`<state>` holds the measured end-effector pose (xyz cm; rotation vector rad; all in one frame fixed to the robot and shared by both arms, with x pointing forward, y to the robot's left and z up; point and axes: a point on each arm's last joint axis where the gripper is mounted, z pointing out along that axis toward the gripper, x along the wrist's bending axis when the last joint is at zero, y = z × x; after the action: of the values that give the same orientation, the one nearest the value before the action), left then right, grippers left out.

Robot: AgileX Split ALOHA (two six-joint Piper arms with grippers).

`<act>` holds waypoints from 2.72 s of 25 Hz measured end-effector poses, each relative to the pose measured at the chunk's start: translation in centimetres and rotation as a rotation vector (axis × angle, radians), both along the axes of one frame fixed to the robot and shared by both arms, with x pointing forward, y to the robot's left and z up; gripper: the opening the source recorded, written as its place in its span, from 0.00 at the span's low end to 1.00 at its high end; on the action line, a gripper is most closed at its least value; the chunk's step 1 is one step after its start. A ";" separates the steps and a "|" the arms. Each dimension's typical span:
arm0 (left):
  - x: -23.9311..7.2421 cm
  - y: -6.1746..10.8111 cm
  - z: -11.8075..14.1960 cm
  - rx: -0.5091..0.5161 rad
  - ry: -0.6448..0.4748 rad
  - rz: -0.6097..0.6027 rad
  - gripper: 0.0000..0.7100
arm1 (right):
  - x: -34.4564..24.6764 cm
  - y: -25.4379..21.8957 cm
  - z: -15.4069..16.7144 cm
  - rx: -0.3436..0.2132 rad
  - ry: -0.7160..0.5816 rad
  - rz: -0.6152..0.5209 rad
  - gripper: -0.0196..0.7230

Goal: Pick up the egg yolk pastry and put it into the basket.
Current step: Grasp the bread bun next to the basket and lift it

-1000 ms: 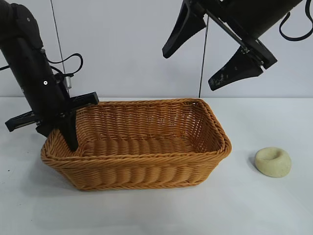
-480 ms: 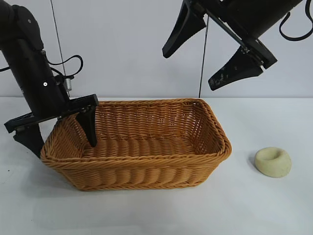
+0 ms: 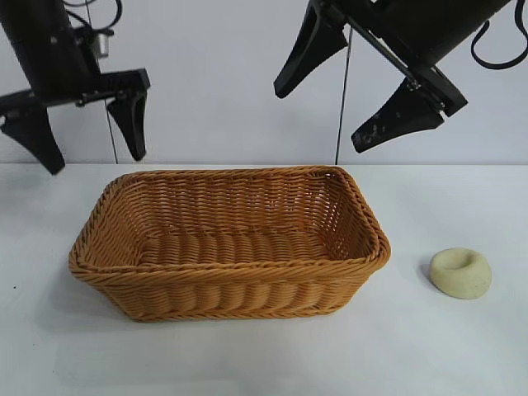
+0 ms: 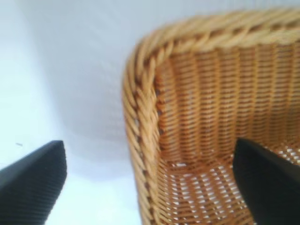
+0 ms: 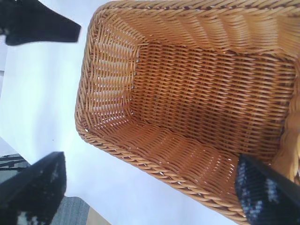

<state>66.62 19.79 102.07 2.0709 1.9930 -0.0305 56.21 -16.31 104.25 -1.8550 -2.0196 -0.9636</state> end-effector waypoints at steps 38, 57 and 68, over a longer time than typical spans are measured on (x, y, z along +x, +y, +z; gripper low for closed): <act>-18.1 10.1 6.7 0.228 -0.074 0.092 0.98 | 0.0 0.0 0.0 -0.001 -0.003 -0.002 0.96; -37.0 10.1 2.1 0.137 -0.482 0.137 0.98 | 0.0 0.0 0.0 0.000 -0.003 -0.002 0.96; -42.3 10.2 3.1 0.100 -0.839 0.163 0.98 | 0.0 0.0 0.0 0.000 -0.003 -0.002 0.96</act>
<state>24.31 29.98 105.22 1.5555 1.6123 0.8337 56.24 -16.31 104.25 -1.8577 -2.0199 -0.9676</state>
